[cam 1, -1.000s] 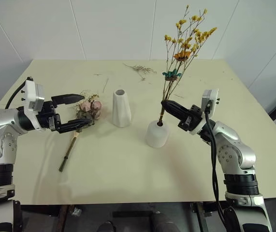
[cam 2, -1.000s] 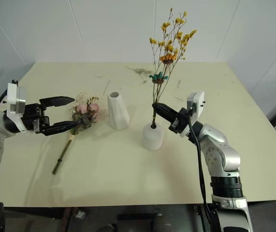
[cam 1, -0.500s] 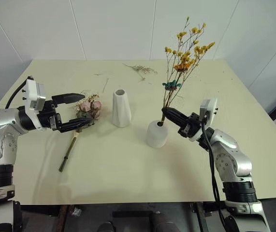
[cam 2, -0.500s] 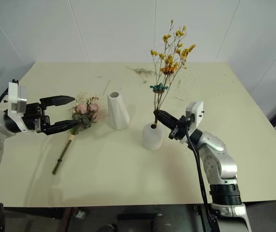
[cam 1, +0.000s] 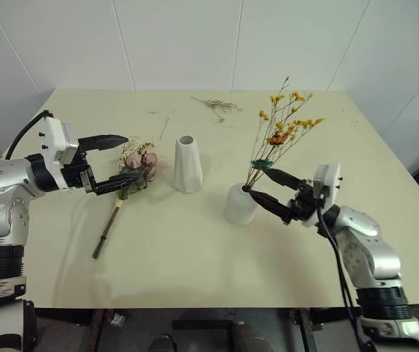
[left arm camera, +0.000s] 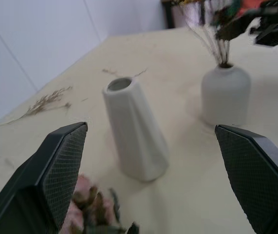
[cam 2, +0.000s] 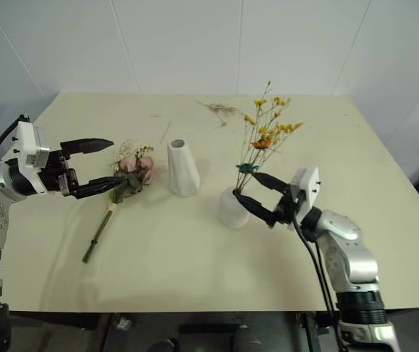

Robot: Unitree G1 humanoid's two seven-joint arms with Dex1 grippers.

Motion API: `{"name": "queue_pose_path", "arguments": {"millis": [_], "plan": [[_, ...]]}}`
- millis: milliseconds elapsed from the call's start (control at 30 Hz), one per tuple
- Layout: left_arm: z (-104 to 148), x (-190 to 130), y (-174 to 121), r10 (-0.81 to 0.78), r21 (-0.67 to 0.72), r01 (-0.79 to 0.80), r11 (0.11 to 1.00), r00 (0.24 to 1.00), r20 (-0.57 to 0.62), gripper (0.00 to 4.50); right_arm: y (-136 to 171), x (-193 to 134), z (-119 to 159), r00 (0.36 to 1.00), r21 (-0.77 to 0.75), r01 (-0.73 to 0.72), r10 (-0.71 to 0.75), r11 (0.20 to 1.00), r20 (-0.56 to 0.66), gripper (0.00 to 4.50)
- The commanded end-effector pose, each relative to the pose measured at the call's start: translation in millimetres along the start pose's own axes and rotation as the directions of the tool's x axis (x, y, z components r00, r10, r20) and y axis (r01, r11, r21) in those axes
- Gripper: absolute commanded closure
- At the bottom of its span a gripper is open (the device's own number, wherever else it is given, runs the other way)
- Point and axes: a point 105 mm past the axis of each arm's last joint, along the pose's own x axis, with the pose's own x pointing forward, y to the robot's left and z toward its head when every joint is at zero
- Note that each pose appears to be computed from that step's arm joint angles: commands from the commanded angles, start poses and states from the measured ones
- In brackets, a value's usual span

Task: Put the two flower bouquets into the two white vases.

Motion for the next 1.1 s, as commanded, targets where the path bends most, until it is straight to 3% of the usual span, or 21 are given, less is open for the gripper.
{"name": "queue_pose_path", "arguments": {"millis": [33,200,333,467,767,1100], "plan": [[-4,-12,7,0.047,0.013,-0.046,0.999,0.995,-0.085,0.0,-7,-24,24,1.0,-0.105,-0.004,0.001,0.994,-0.025,0.74],[-57,-42,18,0.171,-0.164,-0.268,0.949,0.879,-0.446,0.0,-22,-62,55,0.992,-0.225,-0.018,-0.01,0.974,-0.123,0.74],[-87,-60,8,0.116,-0.265,-0.353,0.897,0.767,-0.631,0.0,-17,-64,84,0.987,-0.309,-0.099,0.053,0.946,-0.152,0.74],[-96,-51,1,0.06,-0.301,-0.359,0.884,0.723,-0.688,0.0,-10,-56,101,0.974,-0.343,-0.184,0.123,0.921,-0.192,0.74],[-103,-22,-4,-0.017,-0.325,-0.323,0.889,0.685,-0.728,0.0,-1,-46,91,0.975,-0.312,-0.194,0.149,0.93,-0.162,0.74],[-112,-19,3,-0.058,-0.277,-0.373,0.886,0.503,-0.862,0.0,15,-36,85,0.977,-0.277,-0.205,0.18,0.939,-0.113,0.74]]}}
